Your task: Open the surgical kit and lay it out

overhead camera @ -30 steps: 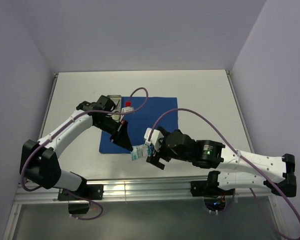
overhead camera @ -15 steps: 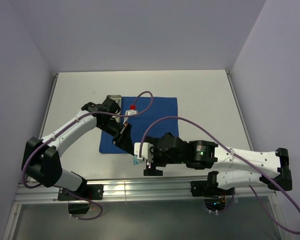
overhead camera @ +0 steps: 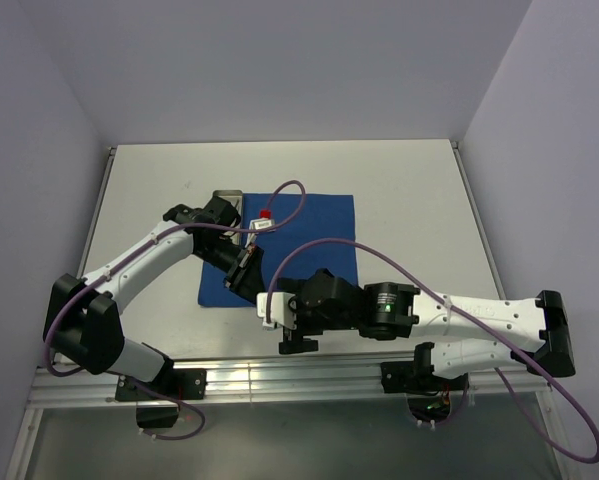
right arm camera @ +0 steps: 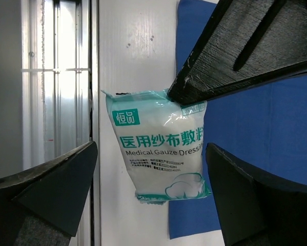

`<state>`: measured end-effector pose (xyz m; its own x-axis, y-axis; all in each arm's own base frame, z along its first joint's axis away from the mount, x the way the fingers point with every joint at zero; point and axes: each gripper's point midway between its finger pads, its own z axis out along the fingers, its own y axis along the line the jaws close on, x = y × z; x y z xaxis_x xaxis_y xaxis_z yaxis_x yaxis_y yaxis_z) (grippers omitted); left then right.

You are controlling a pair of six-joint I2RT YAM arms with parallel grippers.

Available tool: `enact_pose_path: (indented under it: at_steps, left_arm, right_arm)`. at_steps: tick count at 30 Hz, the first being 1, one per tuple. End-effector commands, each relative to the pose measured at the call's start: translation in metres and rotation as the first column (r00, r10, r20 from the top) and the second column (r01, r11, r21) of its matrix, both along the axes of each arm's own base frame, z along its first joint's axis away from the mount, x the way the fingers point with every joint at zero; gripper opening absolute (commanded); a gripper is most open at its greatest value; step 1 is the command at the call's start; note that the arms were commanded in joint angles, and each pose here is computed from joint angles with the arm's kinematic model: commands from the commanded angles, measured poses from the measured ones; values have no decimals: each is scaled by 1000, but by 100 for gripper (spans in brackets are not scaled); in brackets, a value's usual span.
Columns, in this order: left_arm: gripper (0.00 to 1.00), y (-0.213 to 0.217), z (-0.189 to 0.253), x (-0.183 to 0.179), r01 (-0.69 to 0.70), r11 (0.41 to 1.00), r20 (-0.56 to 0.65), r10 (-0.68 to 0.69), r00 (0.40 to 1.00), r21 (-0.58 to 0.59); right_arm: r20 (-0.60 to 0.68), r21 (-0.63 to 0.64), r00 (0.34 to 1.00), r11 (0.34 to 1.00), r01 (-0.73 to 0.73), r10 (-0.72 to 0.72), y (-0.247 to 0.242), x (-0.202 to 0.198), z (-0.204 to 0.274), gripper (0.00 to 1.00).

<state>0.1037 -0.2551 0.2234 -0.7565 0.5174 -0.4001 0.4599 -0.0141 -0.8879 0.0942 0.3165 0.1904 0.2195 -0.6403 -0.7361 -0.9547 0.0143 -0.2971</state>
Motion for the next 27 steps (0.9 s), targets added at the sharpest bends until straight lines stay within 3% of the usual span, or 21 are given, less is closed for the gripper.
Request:
enact_pose_path:
  at_steps: [1,21,24,25,27]
  left_arm:
    - [0,-3,18,-3,17,997,6,-17,1000,-69]
    - [0,-3,23,-3,12,994,26,-9,1000,-108]
    - [14,-1,24,5,-11,993,38,15,999,-116]
    - [34,2,25,12,-39,992,39,43,998,-117]
    - [50,6,27,24,-76,990,66,85,994,-122]
  right_arm:
    - [59,47,998,999,-10,7,12,4,18,93]
    - [129,70,991,997,35,-44,1,15,24,57]
    - [129,69,990,997,45,-53,-2,16,21,54]
    - [129,76,990,996,49,-59,-2,17,23,54]
    - [126,76,990,996,57,-66,-4,17,19,52]
